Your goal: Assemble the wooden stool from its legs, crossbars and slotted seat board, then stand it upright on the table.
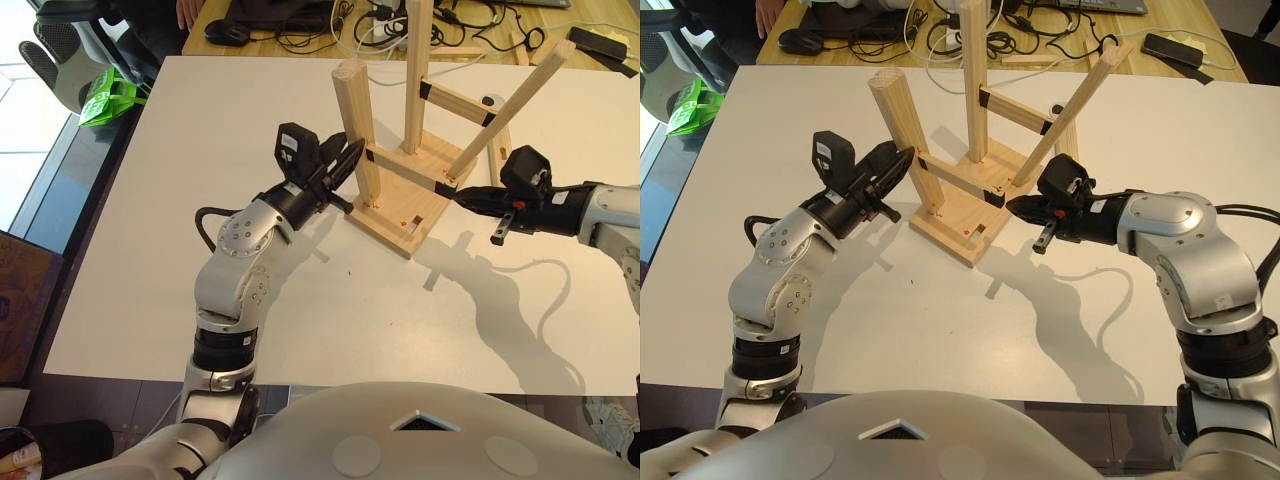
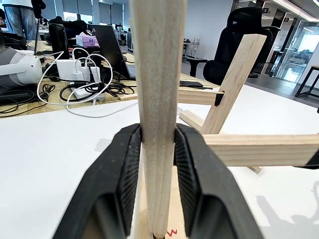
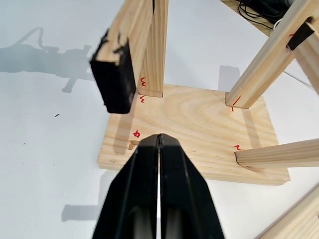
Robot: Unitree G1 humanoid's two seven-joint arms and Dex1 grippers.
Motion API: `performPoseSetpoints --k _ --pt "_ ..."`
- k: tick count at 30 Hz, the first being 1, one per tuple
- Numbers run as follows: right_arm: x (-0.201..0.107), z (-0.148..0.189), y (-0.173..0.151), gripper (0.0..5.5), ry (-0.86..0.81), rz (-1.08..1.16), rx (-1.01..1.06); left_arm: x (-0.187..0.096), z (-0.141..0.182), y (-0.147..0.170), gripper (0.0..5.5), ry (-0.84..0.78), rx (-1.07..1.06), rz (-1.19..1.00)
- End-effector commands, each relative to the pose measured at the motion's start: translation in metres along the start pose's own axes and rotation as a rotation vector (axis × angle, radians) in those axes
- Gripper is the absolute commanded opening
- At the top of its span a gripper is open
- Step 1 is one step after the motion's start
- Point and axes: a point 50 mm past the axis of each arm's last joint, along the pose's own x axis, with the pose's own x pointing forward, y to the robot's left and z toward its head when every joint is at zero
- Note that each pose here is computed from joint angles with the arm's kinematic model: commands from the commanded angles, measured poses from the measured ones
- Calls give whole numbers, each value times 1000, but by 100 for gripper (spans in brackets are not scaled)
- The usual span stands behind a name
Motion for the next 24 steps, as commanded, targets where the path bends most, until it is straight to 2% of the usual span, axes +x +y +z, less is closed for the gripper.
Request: performPoseSetpoints --k 1,11,14,16,24 --pt "1 0 0 0 3 -3 -7 -3 -7 -1 95 24 0 -2" --pt "3 -3 4 0 1 8 -3 -4 1 3 95 -40 58 25" --pt "3 -4 5 0 2 6 -1 -4 4 5 160 -62 64 35" --pt "4 -4 5 0 2 7 1 -4 5 7 182 -72 65 51" --pt "6 -7 7 0 5 13 9 -2 27 11 189 -188 61 79"
